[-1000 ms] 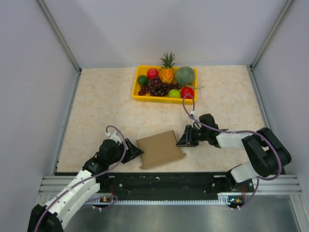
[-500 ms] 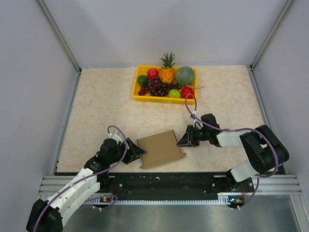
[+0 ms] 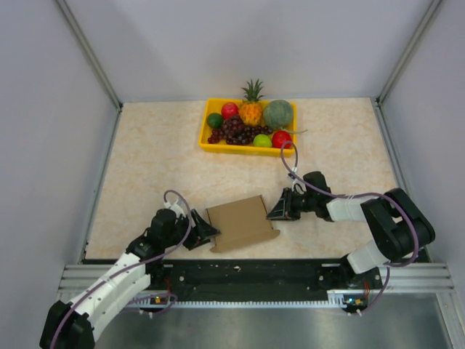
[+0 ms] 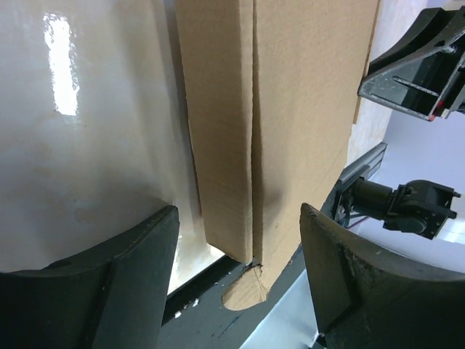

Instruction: Fold the paper box

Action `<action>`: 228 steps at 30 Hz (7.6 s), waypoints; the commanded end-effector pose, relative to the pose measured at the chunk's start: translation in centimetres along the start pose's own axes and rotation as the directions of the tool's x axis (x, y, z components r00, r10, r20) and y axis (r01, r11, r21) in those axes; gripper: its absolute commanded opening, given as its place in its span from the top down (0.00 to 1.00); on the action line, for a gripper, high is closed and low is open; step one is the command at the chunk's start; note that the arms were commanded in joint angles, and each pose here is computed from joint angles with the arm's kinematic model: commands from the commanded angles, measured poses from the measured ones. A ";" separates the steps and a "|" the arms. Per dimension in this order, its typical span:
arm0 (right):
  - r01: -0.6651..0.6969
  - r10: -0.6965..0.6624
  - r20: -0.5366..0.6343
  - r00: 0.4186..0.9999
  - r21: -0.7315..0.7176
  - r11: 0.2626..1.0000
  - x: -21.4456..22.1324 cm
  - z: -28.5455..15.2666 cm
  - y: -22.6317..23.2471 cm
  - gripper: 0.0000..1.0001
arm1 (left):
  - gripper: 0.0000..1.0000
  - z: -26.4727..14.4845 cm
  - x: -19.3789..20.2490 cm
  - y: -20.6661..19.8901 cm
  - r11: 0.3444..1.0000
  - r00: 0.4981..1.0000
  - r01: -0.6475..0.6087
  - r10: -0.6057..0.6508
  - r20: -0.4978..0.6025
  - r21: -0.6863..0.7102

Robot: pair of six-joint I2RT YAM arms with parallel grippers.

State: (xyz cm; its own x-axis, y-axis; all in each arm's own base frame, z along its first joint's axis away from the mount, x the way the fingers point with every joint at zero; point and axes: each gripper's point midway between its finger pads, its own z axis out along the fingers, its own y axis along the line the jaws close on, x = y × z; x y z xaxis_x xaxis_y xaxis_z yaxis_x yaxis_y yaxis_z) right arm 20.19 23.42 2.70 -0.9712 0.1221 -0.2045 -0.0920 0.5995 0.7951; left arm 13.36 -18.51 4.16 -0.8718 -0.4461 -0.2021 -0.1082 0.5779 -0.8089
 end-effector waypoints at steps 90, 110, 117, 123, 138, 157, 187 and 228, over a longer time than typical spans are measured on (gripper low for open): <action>-0.130 0.135 0.229 0.964 -0.040 0.991 -2.9 -8.4 5.7 0.17 | 0.87 -2.2 -2.6 -11.3 0.885 0.962 0.268 -0.268 -0.057 0.381; 0.834 -0.888 0.404 0.222 0.393 0.387 -7.3 -15.1 19.0 0.01 | 1.00 -4.1 -6.0 -14.2 0.789 0.837 0.525 -0.546 -0.027 0.319; 0.931 -0.947 0.229 -0.224 0.337 -0.139 -1.2 -11.6 21.9 0.01 | 1.00 -4.1 -6.1 -16.2 0.801 0.819 0.573 -0.565 -0.100 0.173; 0.885 -0.909 0.092 -0.407 0.286 -0.367 0.3 -8.9 22.9 0.11 | 1.00 -4.6 -6.5 -16.8 0.771 0.794 0.608 -0.596 -0.120 0.192; 0.838 -0.877 -0.057 -0.478 0.269 -0.475 -0.5 -4.6 21.6 0.32 | 1.00 -5.2 -6.4 -17.9 0.744 0.772 0.635 -0.614 -0.163 0.206; 0.849 -0.893 -0.112 -0.435 0.281 -0.448 -0.5 -3.5 19.3 0.84 | 0.41 -4.5 -6.6 -17.5 0.807 0.862 0.505 -0.488 -0.136 0.306; 0.976 -0.948 -0.318 -0.016 -0.209 0.054 2.1 -1.9 13.5 0.77 | 0.45 -6.8 -8.4 -15.5 0.775 0.808 -0.589 0.553 0.204 0.230; 0.926 -0.931 -0.360 0.055 -0.330 0.182 0.5 1.0 11.2 0.77 | 0.57 -2.4 -8.7 -15.9 0.416 0.467 -0.871 0.867 0.174 0.263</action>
State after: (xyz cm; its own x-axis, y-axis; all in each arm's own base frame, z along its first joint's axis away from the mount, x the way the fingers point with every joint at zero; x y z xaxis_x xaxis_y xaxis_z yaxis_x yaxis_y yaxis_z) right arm 20.01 31.34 12.81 -0.0144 -0.8054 -0.5926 -0.9976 -0.0283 0.0628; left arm 21.52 -21.44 19.10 -0.5028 0.1283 -0.8549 0.7766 0.5013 -0.3815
